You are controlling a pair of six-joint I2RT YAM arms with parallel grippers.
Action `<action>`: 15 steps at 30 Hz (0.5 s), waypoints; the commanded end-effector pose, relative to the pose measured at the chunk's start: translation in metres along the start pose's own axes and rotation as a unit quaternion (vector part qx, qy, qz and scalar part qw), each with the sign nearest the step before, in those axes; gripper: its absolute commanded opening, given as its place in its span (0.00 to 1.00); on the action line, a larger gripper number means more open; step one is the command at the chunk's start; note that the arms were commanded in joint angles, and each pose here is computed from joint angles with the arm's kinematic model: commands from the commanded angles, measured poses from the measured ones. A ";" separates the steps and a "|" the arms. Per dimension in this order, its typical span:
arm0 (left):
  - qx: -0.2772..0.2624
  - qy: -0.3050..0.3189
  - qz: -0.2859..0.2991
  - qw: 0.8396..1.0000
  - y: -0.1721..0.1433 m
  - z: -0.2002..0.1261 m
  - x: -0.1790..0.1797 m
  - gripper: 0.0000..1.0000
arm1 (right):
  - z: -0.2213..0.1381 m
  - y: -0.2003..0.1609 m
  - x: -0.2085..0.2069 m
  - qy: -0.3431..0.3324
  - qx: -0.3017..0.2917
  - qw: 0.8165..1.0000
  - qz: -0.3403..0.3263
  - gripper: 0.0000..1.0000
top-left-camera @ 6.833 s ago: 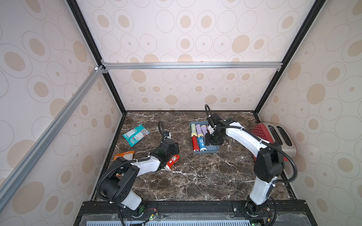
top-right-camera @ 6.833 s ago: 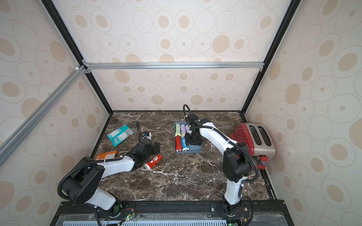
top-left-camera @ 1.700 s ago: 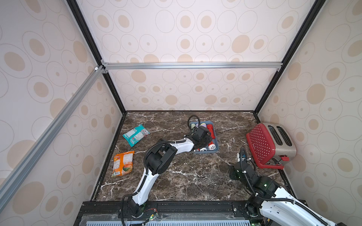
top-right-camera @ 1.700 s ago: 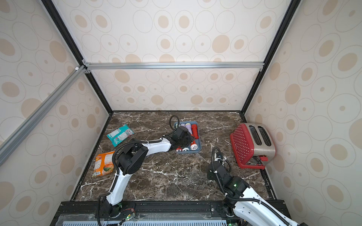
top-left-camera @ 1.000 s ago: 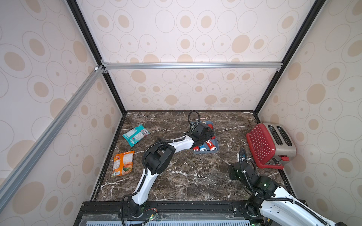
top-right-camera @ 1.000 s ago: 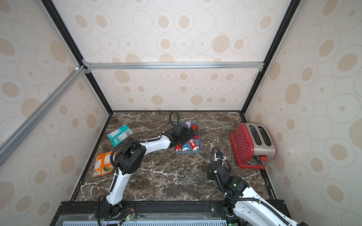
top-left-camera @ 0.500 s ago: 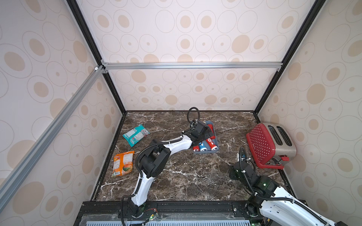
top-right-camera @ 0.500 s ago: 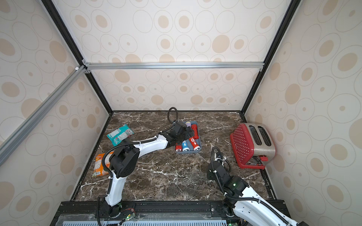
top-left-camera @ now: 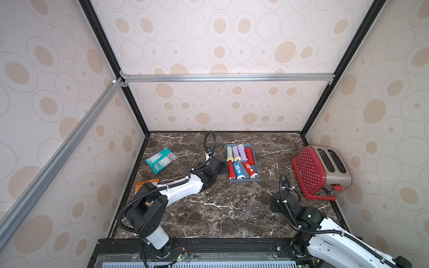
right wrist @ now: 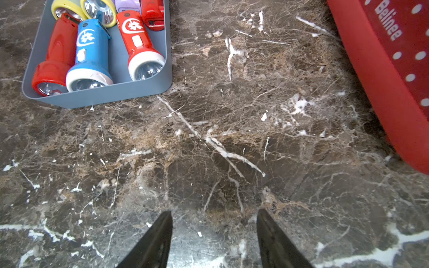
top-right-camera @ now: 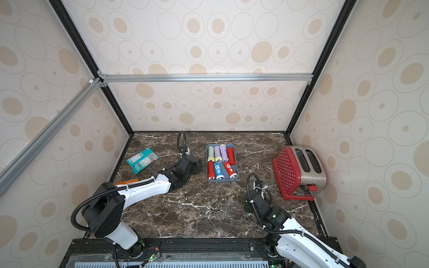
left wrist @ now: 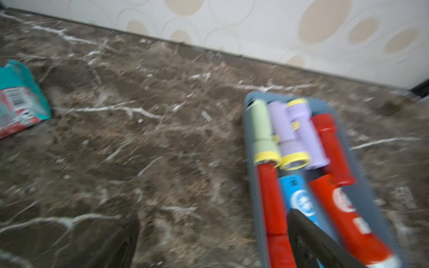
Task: Put the flashlights into the storage boxes
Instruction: Place the flashlight at the storage box, then reset both arms
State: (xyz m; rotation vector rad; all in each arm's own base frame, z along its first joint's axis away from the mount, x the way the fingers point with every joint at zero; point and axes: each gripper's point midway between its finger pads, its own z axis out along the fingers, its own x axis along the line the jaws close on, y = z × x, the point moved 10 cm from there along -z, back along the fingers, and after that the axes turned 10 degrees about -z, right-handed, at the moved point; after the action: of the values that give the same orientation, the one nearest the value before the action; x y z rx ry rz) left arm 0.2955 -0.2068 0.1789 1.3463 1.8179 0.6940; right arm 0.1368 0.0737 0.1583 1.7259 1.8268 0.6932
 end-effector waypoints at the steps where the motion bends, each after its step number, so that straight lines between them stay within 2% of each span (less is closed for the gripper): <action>1: -0.039 0.003 0.040 0.998 0.006 0.001 0.010 0.99 | 0.005 0.000 0.003 -0.013 0.013 1.000 -0.001 0.60; 4: -0.042 0.013 0.080 0.996 -0.002 0.004 0.017 0.99 | 0.010 0.003 0.006 -0.027 0.034 0.999 -0.006 0.60; 6: -0.058 0.019 0.065 0.996 -0.011 0.004 0.030 0.99 | 0.013 0.004 0.009 -0.036 0.047 0.998 -0.008 0.60; 7: -0.065 -0.010 0.054 0.996 -0.014 0.004 0.034 0.99 | 0.014 0.006 0.010 -0.041 0.052 0.998 -0.009 0.60; 8: -0.060 -0.033 0.046 0.997 -0.016 0.006 0.038 0.99 | 0.015 0.008 0.012 -0.044 0.056 0.997 -0.010 0.61; 10: -0.036 -0.048 -0.008 0.998 -0.007 0.007 0.045 0.99 | 0.013 0.017 0.017 -0.040 0.066 0.997 -0.012 0.64; 12: -0.033 -0.077 -0.003 0.996 -0.004 0.004 0.044 0.99 | 0.010 0.031 0.022 -0.041 0.064 0.997 -0.019 0.72; 15: -0.036 -0.064 -0.021 0.997 -0.006 0.001 0.050 0.99 | 0.000 0.065 0.030 -0.058 0.034 0.996 -0.051 0.97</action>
State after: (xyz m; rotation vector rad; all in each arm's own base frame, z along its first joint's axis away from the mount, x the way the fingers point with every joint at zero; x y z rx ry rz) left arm 0.2841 -0.1577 0.1447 1.3615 1.7499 0.6890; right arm 0.1719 0.1020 0.1771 1.7448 1.8890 0.4924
